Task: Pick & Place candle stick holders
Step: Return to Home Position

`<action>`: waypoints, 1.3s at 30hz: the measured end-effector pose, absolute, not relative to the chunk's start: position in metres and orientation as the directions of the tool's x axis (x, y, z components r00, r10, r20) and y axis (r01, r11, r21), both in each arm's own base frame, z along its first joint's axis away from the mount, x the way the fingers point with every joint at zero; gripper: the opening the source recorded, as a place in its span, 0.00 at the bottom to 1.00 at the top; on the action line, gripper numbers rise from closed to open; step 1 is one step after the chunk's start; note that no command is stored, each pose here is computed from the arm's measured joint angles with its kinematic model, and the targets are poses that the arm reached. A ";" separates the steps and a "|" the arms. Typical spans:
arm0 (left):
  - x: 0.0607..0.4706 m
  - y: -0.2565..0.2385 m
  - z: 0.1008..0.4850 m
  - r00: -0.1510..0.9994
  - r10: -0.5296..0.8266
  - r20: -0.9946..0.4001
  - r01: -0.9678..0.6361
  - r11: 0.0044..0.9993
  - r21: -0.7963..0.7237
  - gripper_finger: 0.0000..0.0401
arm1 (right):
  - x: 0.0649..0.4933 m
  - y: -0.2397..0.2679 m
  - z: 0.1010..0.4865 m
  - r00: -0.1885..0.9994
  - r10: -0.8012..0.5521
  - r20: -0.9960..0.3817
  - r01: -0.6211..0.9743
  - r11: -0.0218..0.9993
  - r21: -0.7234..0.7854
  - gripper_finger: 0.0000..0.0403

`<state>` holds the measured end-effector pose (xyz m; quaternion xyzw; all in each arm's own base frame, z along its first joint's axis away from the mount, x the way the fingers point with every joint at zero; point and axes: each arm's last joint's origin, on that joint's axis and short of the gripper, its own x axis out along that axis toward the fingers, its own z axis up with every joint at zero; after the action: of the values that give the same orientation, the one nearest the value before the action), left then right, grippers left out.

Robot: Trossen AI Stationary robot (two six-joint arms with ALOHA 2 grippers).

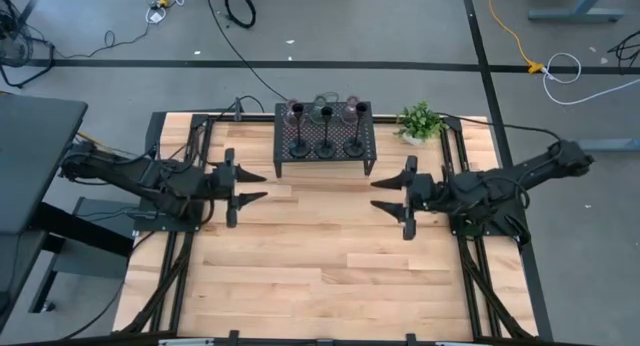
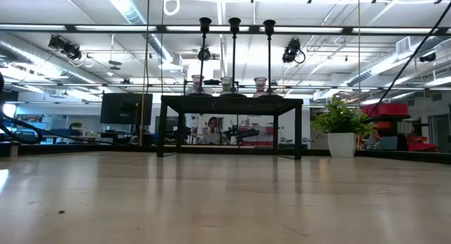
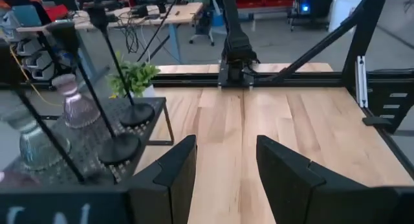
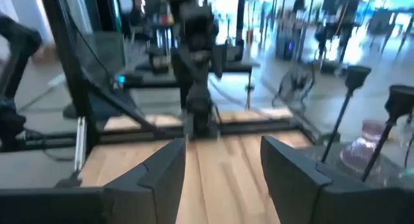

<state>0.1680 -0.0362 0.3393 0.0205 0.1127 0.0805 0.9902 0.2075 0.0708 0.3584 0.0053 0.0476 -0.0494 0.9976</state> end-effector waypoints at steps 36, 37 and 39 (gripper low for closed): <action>0.111 -0.014 0.162 0.945 0.320 -0.066 -0.313 0.945 0.092 0.41 | 0.146 0.012 0.166 0.945 -0.325 0.039 0.323 0.945 0.056 0.49; 0.110 -0.013 0.162 0.940 0.336 -0.065 -0.329 0.939 0.104 0.41 | 0.146 0.011 0.163 0.941 -0.339 0.014 0.337 0.938 0.087 0.49; 0.110 -0.013 0.161 0.932 0.357 -0.067 -0.346 0.928 0.134 0.41 | 0.145 0.011 0.157 0.936 -0.348 -0.043 0.351 0.928 0.124 0.49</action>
<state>0.1102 -0.0127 0.1613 0.0600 0.0449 0.1793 0.9809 0.1454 0.0110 0.1572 0.0650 0.0103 -0.1781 0.9818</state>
